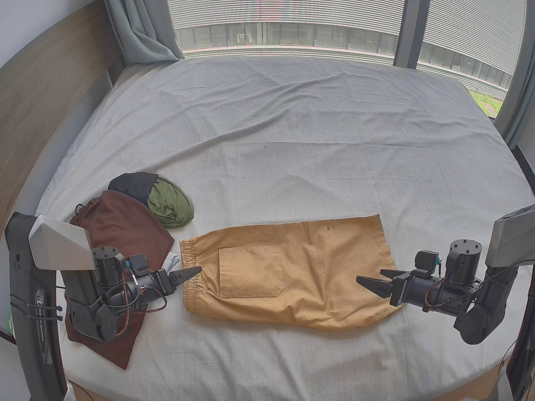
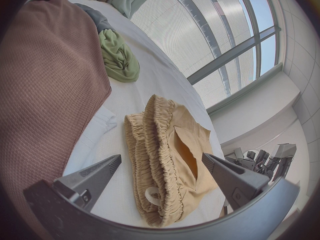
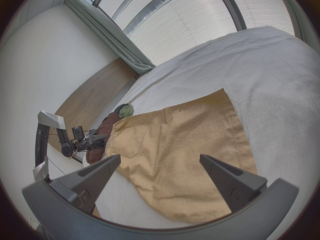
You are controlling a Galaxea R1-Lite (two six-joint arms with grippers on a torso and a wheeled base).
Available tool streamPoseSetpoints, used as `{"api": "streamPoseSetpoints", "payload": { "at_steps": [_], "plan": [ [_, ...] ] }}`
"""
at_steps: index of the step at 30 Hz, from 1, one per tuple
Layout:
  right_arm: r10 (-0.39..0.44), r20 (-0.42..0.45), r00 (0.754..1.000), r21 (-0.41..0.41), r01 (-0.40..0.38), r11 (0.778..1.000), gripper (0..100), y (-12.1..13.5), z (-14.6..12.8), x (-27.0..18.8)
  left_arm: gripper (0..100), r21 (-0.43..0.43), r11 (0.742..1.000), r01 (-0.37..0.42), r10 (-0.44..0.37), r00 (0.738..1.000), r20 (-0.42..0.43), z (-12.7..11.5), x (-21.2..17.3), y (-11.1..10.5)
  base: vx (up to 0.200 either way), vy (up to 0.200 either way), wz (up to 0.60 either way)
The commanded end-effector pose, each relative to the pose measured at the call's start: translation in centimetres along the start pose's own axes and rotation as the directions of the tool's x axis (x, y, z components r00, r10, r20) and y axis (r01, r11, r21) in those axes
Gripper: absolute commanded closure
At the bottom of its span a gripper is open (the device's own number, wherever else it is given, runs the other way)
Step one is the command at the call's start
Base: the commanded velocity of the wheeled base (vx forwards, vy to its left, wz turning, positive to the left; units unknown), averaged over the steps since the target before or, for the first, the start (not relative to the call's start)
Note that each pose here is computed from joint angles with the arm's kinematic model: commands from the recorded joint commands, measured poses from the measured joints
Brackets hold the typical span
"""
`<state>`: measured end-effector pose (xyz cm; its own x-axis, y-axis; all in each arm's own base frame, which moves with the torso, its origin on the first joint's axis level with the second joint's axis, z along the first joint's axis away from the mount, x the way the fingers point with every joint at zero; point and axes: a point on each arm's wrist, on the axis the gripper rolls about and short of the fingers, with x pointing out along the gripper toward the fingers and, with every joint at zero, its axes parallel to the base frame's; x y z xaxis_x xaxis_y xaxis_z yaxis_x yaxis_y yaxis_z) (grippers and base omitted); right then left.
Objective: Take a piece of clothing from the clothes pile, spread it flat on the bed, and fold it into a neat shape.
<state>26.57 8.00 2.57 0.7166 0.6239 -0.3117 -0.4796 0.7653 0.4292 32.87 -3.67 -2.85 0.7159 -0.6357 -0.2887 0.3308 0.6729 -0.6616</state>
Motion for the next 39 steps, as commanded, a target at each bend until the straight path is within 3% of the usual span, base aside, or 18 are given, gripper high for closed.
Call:
{"api": "streamPoseSetpoints", "payload": {
  "at_steps": [1, 8, 19, 33, 34, 39],
  "plan": [
    [0.001, -0.007, 1.0, 0.0, -0.001, 1.0, 0, 0.0, -0.2, 0.1, 0, -0.014, 1.0, -0.007, 0.006, 1.0, -0.018, -0.7, 0.5, 0.6, 0.0, 0.0, 0.0],
    [0.006, -0.022, 1.0, 0.004, -0.006, 1.0, 0, 0.1, -0.5, 0.3, 0, -0.038, 0.998, -0.048, 0.048, 0.999, -0.002, -1.3, 1.8, 0.6, 0.0, 0.0, 0.0],
    [-0.003, -0.021, 1.0, 0.001, 0.003, 1.0, 0, 0.2, -0.6, 0.4, 0, -0.156, 0.987, -0.027, 0.027, 1.0, 0.003, -1.5, 3.0, -0.7, 0.0, 0.0, 0.0],
    [0.0, -0.021, 1.0, -0.001, 0.0, 1.0, 0, 0.2, -0.6, 0.4, 0, -0.171, 0.985, -0.023, 0.024, 1.0, 0.008, -1.8, 3.7, -1.4, 0.0, 0.0, 0.0],
    [0.0, -0.021, 1.0, -0.001, 0.0, 1.0, 0, 0.2, -0.6, 0.4, 100, -0.171, 0.985, -0.023, 0.024, 1.0, 0.008, -1.8, 3.7, -1.4, 0.0, 0.0, 0.0],
    [0.0, -0.021, 1.0, -0.001, 0.0, 1.0, 0, 0.2, -0.6, 0.4, 100, -0.173, 0.985, -0.019, 0.021, 1.0, 0.01, -1.7, 3.8, -1.4, 0.0, 0.0, 0.0]
  ]
}}
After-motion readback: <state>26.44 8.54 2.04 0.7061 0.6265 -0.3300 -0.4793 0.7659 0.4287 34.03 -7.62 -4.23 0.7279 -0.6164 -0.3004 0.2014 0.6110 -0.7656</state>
